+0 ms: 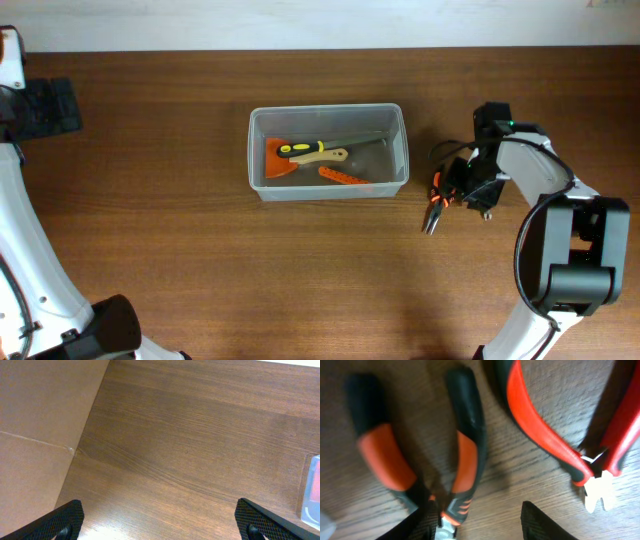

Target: Pack container

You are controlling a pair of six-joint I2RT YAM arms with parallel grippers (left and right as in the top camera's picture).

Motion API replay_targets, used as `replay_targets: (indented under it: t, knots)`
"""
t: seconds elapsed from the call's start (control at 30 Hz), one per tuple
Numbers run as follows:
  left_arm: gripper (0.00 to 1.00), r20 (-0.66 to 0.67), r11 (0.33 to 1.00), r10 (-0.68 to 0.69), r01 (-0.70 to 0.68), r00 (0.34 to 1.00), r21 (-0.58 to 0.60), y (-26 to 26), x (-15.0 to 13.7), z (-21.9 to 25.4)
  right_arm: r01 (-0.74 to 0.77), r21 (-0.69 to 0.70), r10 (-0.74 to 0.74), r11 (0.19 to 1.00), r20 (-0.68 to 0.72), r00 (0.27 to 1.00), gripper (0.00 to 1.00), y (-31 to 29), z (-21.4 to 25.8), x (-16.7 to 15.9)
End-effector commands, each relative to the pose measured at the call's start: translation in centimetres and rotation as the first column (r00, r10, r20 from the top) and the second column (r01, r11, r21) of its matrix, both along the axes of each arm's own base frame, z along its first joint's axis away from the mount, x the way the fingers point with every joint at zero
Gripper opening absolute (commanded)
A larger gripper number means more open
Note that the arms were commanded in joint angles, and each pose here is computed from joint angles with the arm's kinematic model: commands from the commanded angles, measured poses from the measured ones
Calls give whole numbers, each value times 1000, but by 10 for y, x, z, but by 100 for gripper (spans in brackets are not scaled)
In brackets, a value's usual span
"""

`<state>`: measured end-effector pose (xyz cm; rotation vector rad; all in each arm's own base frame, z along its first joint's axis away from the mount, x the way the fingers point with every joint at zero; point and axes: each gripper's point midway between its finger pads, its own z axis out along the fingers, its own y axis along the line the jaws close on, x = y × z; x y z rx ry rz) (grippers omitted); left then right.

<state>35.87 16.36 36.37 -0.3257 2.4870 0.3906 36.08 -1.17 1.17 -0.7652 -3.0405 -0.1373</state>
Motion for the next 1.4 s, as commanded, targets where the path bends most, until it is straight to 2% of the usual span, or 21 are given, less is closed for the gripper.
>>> replay_targets:
  t: [0.0, 0.13, 0.4, 0.63, 1.0, 1.37]
  knots:
    - [99, 36, 1000, 12, -11, 999, -6, -2, -7, 11, 49, 15, -48, 999, -36, 998, 53, 6, -15, -13]
    - [99, 36, 1000, 11, -11, 999, -6, -2, -7, 11, 80, 15, -79, 997, -38, 996, 52, 7, -28, -20]
    - [99, 36, 1000, 11, -11, 999, -6, -2, -7, 11, 94, 9, -93, 996, -32, 995, 24, 6, -36, -23]
    - [99, 36, 1000, 11, -11, 999, -6, -2, -7, 11, 88, -27, -88, 996, -24, 996, 21, -1, -37, -22]
    - [99, 36, 1000, 11, -11, 999, -6, -2, -7, 11, 12, -46, -13, 999, -15, 1000, 4, -4, -23, -15]
    - [99, 36, 1000, 11, -11, 999, -6, -2, -7, 11, -27, -100, 33, 995, 62, 997, 4, -13, 8, -4]
